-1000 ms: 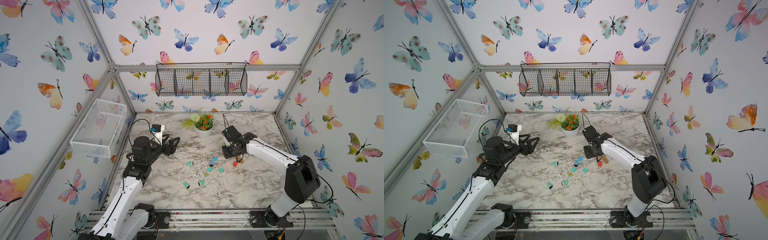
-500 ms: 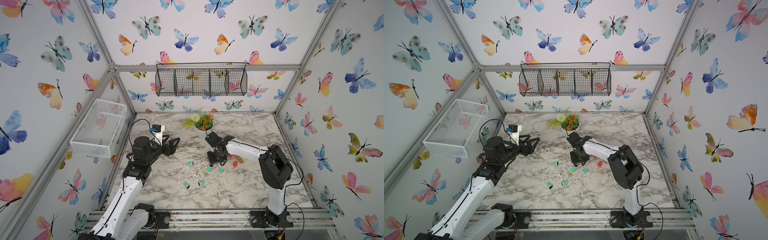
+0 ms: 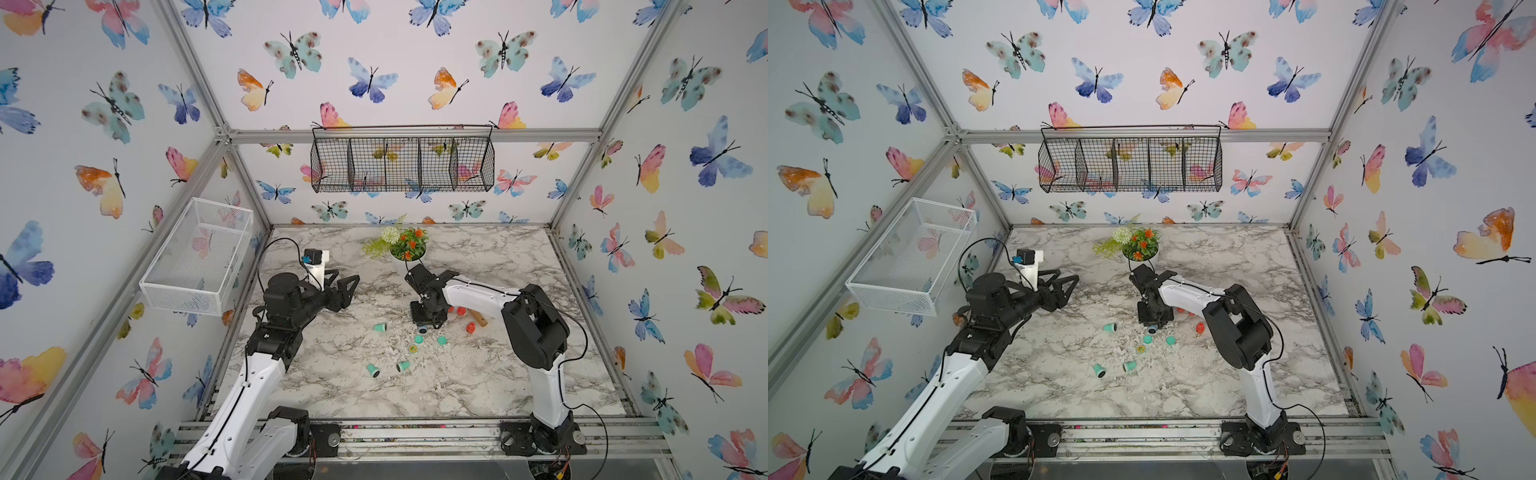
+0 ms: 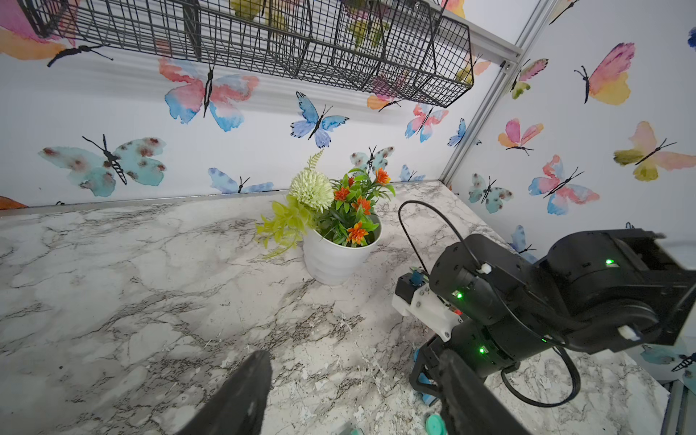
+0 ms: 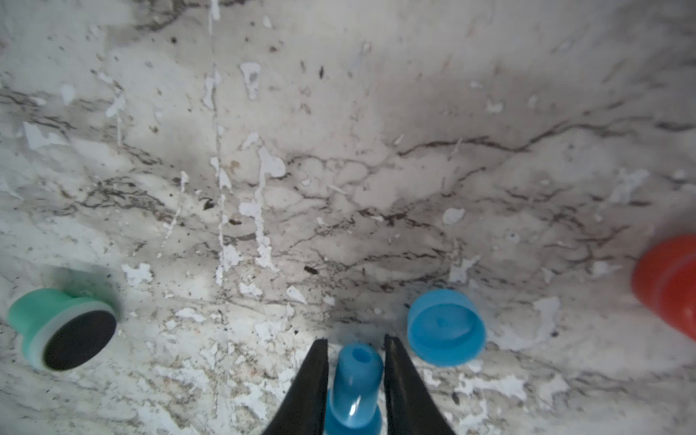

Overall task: Close the stamp cap
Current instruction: Pick up the stamp from the center of the board.

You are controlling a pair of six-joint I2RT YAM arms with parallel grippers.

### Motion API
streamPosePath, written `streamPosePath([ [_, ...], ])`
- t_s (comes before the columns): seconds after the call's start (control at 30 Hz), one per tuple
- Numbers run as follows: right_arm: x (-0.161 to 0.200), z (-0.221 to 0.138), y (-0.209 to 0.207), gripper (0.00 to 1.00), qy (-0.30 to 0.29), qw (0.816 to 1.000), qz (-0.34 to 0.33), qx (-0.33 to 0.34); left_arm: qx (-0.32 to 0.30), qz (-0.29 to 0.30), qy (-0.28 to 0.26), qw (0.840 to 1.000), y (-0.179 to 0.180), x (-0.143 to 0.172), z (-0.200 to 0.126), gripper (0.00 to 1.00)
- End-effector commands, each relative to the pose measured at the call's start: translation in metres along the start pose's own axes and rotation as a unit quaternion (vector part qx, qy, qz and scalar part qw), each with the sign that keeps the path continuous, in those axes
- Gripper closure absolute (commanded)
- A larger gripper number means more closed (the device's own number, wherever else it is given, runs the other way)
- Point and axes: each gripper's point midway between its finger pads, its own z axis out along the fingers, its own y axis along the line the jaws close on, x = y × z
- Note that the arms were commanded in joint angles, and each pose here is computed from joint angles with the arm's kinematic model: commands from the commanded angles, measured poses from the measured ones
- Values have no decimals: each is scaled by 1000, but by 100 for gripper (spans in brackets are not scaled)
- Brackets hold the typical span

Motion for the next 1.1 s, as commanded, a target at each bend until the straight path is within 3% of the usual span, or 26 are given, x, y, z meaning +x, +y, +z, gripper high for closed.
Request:
streamPosePath([
  [0.0, 5, 4, -1, 72, 20, 1000, 7, 2, 1, -2, -7, 1000, 0, -3, -3, 28],
  [0.23, 10, 9, -2, 78, 37, 999, 5, 6, 2, -1, -8, 1000, -1, -4, -3, 28],
  [0.5, -4, -8, 9, 86, -1, 1000, 13, -23, 3, -5, 3, 1000, 1, 1, 0, 28],
  [0.67, -16, -29, 18, 88, -47, 992, 64, -93, 37, -79, 23, 996, -13, 11, 10, 30],
  [0.83, -24, -50, 22, 88, -82, 970, 145, -177, 59, -108, 72, 990, -54, 54, 44, 31],
  [1.07, -25, -78, 32, 88, -103, 919, 252, -286, 108, -112, 127, 979, -111, 109, 79, 31],
])
